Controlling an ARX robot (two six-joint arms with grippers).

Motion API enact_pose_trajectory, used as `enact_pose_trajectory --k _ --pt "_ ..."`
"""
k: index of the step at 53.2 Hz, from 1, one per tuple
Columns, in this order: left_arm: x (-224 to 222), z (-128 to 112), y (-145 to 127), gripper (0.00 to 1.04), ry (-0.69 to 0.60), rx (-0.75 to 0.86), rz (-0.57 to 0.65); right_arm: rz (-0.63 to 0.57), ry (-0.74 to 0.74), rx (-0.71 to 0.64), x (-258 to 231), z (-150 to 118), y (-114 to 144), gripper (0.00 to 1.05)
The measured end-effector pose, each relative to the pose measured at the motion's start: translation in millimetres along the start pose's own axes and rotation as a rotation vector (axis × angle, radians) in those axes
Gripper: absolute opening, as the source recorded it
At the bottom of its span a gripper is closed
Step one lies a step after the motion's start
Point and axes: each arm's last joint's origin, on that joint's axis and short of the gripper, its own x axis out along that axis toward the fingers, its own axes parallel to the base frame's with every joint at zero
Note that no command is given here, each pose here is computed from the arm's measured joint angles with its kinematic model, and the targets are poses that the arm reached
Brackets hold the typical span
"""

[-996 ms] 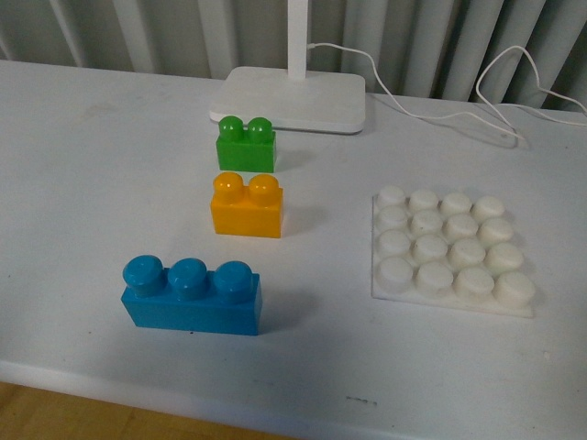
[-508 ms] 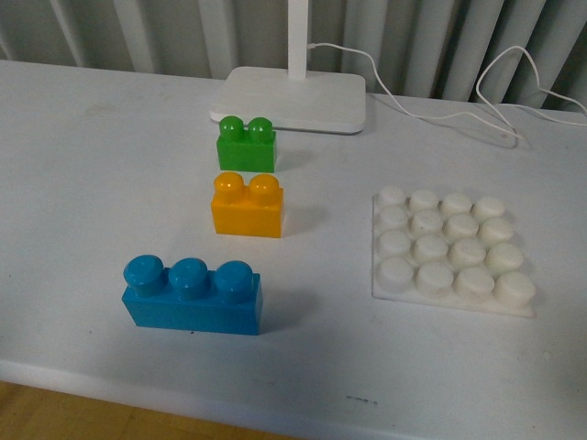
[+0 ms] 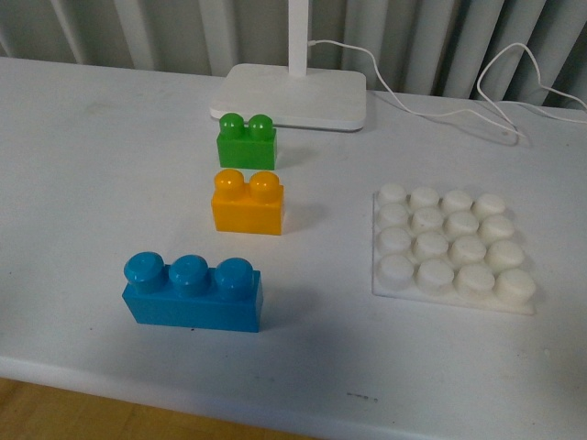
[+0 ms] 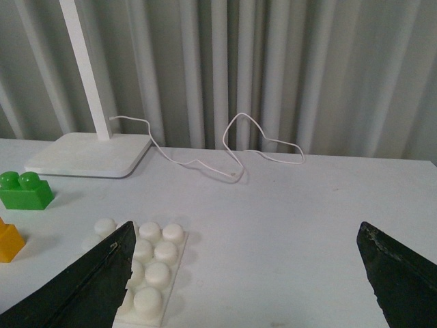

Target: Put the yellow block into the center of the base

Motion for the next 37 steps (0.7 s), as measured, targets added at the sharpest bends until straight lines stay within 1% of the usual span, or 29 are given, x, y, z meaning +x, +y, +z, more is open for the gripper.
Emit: enact_pose_trajectory --k 2,6,9,12,13,15,17,18,20,25,31,37 --pt "4.9 6.0 1.1 0.98 -0.001 0.038 -0.039 0.000 0.000 0.000 0.0 0.0 0.0 0.95" --pt "22.4 18.2 0.7 0.98 0.038 0.153 -0.202 0.000 0.000 0.000 0.0 0.0 0.0 0.95" --pt "35.1 24.3 0.7 0.98 0.041 0.229 -0.277 0.000 0.000 0.000 0.0 0.0 0.0 0.95" --pt "52.0 32.3 0.1 0.98 0.068 0.311 -0.379 0.000 0.000 0.000 0.0 0.0 0.0 0.95" --pt "54.9 33.5 0.0 0.98 0.075 0.315 -0.397 0.000 0.000 0.000 0.0 0.0 0.0 0.95" --pt "67.1 37.6 -0.2 0.98 0.097 0.374 -0.449 0.000 0.000 0.000 0.0 0.0 0.0 0.95" --pt "86.2 43.1 -2.3 0.98 0.137 0.450 -0.531 0.000 0.000 0.000 0.0 0.0 0.0 0.95" --pt "92.6 44.8 -3.4 0.98 0.151 0.467 -0.552 0.000 0.000 0.000 0.0 0.0 0.0 0.95" --pt "111.8 49.2 -7.9 0.98 0.183 0.549 -0.628 0.000 0.000 0.000 0.0 0.0 0.0 0.95" --pt "138.7 54.5 -17.1 0.98 0.238 0.647 -0.736 0.000 0.000 0.000 0.0 0.0 0.0 0.95" --pt "173.9 61.5 -43.3 0.98 0.306 0.831 -0.961 0.000 0.000 0.000 0.0 0.0 0.0 0.95" --pt "189.0 59.4 -67.1 0.98 0.347 0.957 -1.115 0.000 0.000 0.000 0.0 0.0 0.0 0.95"
